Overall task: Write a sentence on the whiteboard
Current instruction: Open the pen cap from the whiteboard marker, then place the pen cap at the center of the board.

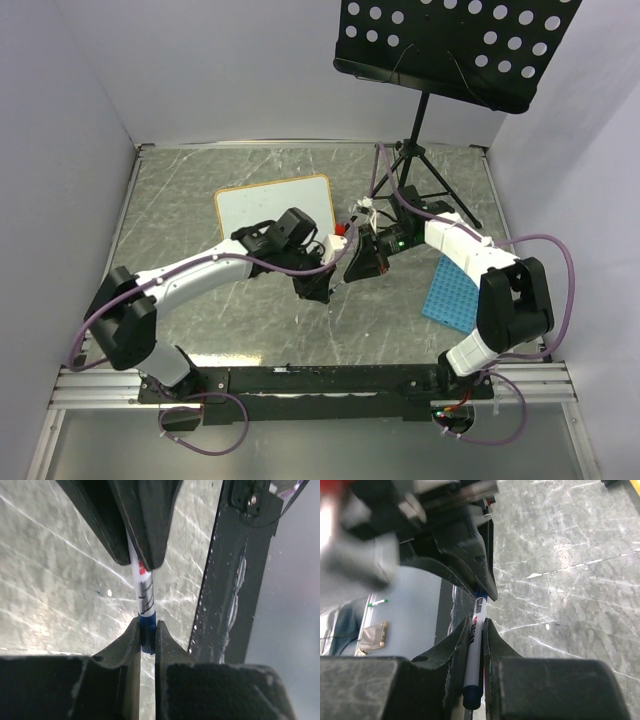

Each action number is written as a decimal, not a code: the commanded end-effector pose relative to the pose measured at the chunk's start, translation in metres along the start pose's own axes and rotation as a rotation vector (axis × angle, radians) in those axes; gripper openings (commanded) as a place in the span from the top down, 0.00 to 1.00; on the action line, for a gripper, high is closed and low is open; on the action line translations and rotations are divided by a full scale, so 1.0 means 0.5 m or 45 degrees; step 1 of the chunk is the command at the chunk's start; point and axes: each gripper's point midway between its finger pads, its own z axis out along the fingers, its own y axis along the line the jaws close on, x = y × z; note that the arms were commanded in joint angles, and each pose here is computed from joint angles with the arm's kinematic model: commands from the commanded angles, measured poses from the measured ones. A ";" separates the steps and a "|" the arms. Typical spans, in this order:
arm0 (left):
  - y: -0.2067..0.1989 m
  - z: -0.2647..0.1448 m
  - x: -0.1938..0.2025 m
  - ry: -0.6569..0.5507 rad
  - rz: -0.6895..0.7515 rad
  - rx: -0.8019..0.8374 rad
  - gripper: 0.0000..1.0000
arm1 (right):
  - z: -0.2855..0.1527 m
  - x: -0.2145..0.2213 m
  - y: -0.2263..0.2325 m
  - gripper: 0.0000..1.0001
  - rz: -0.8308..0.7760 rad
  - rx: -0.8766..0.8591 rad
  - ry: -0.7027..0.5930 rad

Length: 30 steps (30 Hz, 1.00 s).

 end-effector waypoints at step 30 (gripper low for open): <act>0.162 0.086 0.098 -0.132 -0.573 -0.602 0.96 | -0.199 -0.080 -0.063 1.00 -0.015 0.639 -0.354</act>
